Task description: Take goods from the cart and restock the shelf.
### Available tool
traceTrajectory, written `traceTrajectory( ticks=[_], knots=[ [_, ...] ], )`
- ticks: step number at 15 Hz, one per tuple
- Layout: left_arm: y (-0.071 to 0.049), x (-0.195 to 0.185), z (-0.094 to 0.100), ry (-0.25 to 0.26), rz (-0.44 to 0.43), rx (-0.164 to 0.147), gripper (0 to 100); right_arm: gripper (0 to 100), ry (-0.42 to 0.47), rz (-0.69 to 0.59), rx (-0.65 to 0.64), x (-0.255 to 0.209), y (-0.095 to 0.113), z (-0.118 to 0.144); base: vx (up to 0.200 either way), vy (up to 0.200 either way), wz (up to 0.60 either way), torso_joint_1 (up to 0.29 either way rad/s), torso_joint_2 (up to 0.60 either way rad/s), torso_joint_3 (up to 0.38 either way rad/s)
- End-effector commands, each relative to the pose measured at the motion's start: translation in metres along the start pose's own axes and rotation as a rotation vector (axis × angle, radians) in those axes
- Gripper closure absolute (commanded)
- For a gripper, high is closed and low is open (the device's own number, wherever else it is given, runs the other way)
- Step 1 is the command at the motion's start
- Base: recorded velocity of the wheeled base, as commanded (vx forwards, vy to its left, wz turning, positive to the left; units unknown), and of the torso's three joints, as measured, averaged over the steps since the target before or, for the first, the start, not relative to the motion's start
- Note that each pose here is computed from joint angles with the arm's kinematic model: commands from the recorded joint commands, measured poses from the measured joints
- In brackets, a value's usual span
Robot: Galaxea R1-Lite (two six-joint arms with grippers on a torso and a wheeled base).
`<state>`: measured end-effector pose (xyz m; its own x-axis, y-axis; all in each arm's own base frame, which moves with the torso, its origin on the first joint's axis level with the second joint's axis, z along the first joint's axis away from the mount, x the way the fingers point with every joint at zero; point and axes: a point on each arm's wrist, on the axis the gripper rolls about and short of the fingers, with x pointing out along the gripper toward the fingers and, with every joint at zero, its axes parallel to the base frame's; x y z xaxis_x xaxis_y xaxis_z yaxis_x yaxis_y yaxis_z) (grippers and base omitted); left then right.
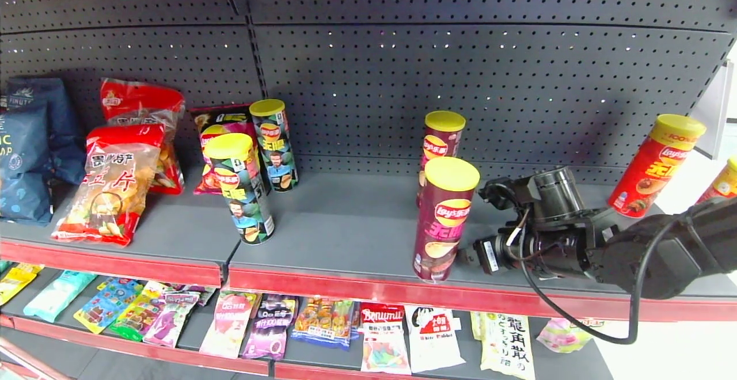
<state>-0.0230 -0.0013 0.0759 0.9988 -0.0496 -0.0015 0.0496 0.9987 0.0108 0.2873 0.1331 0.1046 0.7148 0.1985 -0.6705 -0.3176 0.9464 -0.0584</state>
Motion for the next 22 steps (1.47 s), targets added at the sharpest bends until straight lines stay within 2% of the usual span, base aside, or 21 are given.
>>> traceTrajectory(
  ticks=[1, 17, 20, 22],
  knots=[
    [0.0, 0.0, 0.0, 0.0, 0.0, 0.0, 0, 0, -0.002, 0.003, -0.003, 0.001, 0.001, 0.001, 0.0, 0.0, 0.0, 0.0, 0.0, 0.0],
    [0.0, 0.0, 0.0, 0.0, 0.0, 0.0, 0, 0, -0.006, 0.014, -0.012, 0.003, 0.007, 0.002, 0.0, 0.0, 0.0, 0.0, 0.0, 0.0],
    [0.0, 0.0, 0.0, 0.0, 0.0, 0.0, 0, 0, -0.004, -0.01, -0.008, -0.009, 0.0, -0.004, 0.0, 0.0, 0.0, 0.0, 0.0, 0.0],
    [0.0, 0.0, 0.0, 0.0, 0.0, 0.0, 0, 0, -0.033, -0.033, 0.0, -0.038, -0.007, -0.011, 0.0, 0.0, 0.0, 0.0, 0.0, 0.0]
  ],
)
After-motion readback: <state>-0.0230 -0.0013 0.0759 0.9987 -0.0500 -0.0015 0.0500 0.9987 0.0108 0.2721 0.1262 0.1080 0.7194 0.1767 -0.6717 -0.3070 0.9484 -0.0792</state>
